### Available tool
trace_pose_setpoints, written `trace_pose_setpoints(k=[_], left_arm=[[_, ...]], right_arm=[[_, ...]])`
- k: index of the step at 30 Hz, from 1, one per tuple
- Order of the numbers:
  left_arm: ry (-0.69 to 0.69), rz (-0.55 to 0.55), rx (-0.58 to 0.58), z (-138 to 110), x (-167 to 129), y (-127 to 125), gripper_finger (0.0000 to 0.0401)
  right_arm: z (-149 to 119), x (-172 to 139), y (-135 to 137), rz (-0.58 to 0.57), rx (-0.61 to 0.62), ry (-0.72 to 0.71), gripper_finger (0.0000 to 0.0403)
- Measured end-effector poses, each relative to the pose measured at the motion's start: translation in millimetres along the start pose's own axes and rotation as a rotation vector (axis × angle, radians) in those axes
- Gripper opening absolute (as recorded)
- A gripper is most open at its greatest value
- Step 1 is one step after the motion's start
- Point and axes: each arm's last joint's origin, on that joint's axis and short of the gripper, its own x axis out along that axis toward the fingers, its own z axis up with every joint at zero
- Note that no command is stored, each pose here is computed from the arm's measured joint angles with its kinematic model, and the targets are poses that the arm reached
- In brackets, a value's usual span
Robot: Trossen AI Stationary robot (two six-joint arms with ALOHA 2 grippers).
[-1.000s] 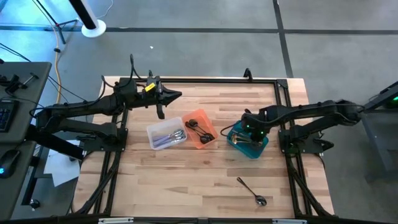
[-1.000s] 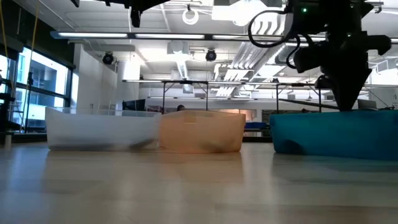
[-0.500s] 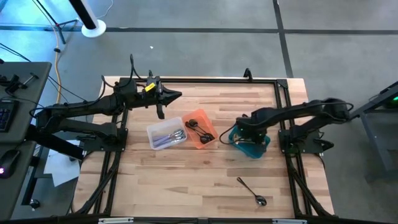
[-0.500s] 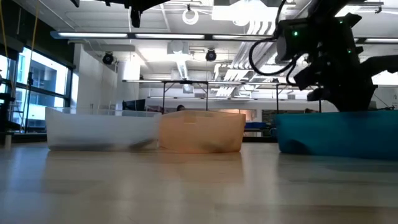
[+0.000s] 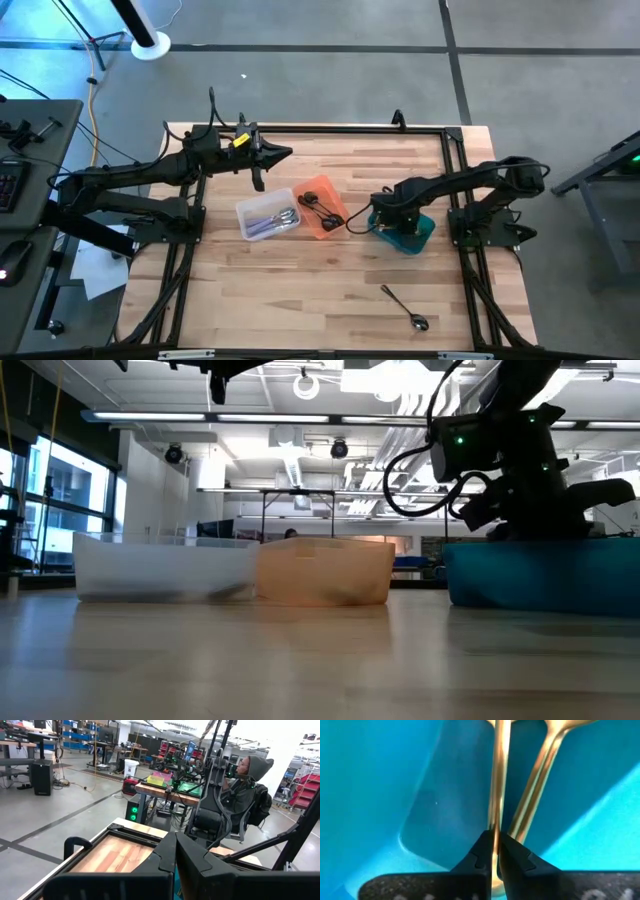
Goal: Sort silverware by color (type)
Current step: Put the gold spoon into the blue bin, then put the black spoon into the orange bin
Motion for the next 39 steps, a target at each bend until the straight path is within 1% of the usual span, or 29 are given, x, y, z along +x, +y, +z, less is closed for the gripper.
trace_pose_setpoints(k=[8, 23, 26, 34, 39], left_arm=[[0.0, 0.0, 0.001, 0.0, 0.0, 0.0, 0.0], [0.0, 0.001, 0.001, 0.0, 0.0, 0.0, 0.0], [0.0, 0.001, 0.001, 0.0, 0.0, 0.0, 0.0], [0.0, 0.001, 0.001, 0.0, 0.0, 0.0, 0.0], [0.0, 0.001, 0.001, 0.0, 0.0, 0.1, 0.0]], right_arm=[[1.7, 2.0, -0.3, -0.001, 0.003, -0.002, 0.0031], [1.8, 2.0, 0.1, 0.012, 0.006, -0.003, 0.004], [1.8, 2.0, 0.1, 0.012, 0.004, -0.003, 0.0057], [0.9, 2.0, 0.2, 0.015, 0.006, 0.006, 0.0121], [-0.2, 1.7, 0.2, 0.014, 0.006, 0.016, 0.0135]])
